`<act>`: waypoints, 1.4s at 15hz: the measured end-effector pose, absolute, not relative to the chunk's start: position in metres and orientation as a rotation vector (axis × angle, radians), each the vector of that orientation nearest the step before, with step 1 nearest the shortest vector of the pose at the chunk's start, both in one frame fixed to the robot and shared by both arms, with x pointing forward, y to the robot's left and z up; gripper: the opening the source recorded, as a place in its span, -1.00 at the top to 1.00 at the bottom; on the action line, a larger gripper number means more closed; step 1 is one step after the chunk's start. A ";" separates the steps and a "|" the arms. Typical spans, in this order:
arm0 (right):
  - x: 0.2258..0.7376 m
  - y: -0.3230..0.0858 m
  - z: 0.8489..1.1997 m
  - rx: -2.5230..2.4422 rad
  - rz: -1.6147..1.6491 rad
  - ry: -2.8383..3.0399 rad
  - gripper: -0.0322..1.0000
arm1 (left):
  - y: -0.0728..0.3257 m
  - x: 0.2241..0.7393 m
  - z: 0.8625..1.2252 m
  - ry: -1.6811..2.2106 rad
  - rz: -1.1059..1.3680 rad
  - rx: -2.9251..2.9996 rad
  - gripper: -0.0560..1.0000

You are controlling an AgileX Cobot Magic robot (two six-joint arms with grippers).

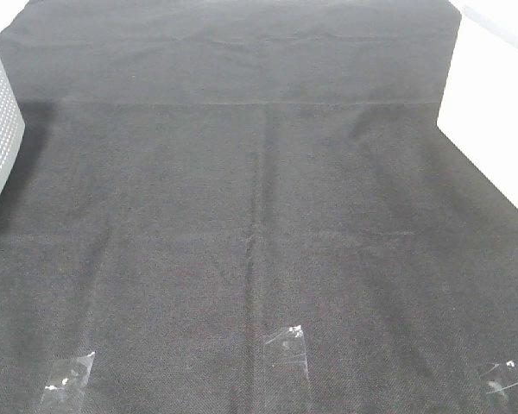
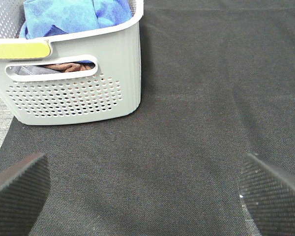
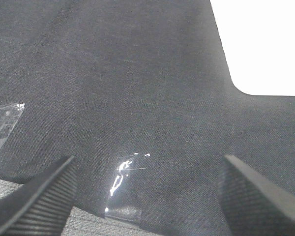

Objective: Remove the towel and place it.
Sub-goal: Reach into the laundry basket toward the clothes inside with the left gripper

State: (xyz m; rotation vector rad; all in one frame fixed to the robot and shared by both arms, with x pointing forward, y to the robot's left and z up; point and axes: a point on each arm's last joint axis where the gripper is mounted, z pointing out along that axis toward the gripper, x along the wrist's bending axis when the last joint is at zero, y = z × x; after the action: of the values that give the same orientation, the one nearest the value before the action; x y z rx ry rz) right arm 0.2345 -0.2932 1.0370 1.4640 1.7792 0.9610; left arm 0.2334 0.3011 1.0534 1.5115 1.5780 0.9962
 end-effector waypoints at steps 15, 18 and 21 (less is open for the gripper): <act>0.235 -0.293 1.037 1.464 0.961 1.779 -0.53 | 0.301 0.233 1.053 1.578 0.996 1.512 -0.98; 0.235 -0.293 1.037 1.464 0.961 1.779 -0.53 | 0.301 0.233 1.053 1.578 0.996 1.512 -0.98; 0.235 -0.293 1.037 1.464 0.961 1.779 -0.53 | 0.301 0.233 1.053 1.578 0.996 1.512 -0.98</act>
State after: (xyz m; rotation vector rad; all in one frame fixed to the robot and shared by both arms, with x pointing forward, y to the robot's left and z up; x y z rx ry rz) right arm 0.2345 -0.2932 1.0370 1.4640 1.7792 0.9610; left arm 0.2334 0.3011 1.0534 1.5115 1.5780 0.9962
